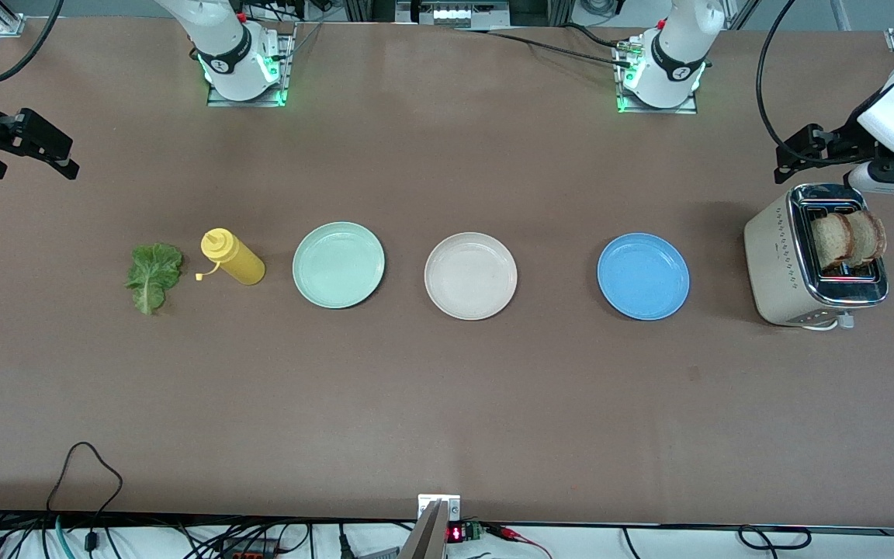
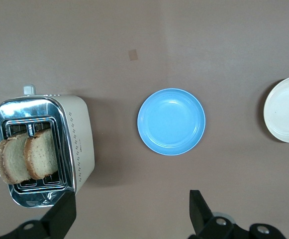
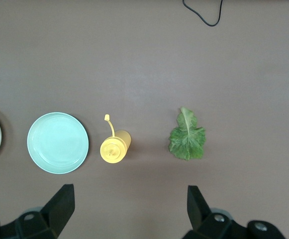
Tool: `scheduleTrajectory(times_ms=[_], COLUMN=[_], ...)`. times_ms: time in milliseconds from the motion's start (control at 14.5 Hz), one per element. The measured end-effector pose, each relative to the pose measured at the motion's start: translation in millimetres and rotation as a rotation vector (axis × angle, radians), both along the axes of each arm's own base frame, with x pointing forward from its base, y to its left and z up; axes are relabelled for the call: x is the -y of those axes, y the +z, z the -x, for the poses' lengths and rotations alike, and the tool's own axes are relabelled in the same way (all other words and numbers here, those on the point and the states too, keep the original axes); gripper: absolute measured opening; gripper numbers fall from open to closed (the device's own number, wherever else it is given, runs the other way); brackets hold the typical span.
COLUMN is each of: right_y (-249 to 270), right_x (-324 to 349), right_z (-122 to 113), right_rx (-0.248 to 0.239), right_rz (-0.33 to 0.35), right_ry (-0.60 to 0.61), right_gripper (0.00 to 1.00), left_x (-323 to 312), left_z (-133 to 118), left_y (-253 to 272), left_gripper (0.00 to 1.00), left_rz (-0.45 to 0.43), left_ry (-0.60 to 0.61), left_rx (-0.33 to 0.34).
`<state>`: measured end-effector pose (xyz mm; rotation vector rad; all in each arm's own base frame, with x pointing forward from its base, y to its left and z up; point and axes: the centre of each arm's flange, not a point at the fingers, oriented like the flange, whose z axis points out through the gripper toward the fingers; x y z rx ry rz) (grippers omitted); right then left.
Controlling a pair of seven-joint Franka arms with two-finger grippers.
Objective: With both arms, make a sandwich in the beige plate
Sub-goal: 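Move the left gripper down toward the bread slices in the toaster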
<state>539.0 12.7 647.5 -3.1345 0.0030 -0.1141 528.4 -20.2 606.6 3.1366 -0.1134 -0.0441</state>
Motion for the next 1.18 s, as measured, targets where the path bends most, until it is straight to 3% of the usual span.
scheduleTrajectory(times_ms=[899,1175], right_y=[-5.4,-7.5], right_x=[10.5,10.4], right_z=[0.0,1.1], right_rx=[-0.011,-0.024], right_rz=[0.0,0.001], right_ry=[-0.019,-0.016], right_gripper=[1.0,1.0], left_x=[-1.5,-5.5], left_z=[-0.6,4.0], left_y=[-2.0,-5.8], left_gripper=[1.0,1.0], left_rz=[0.0,-0.001], left_ry=[0.003,0.01], left_rx=[-0.006,-0.051])
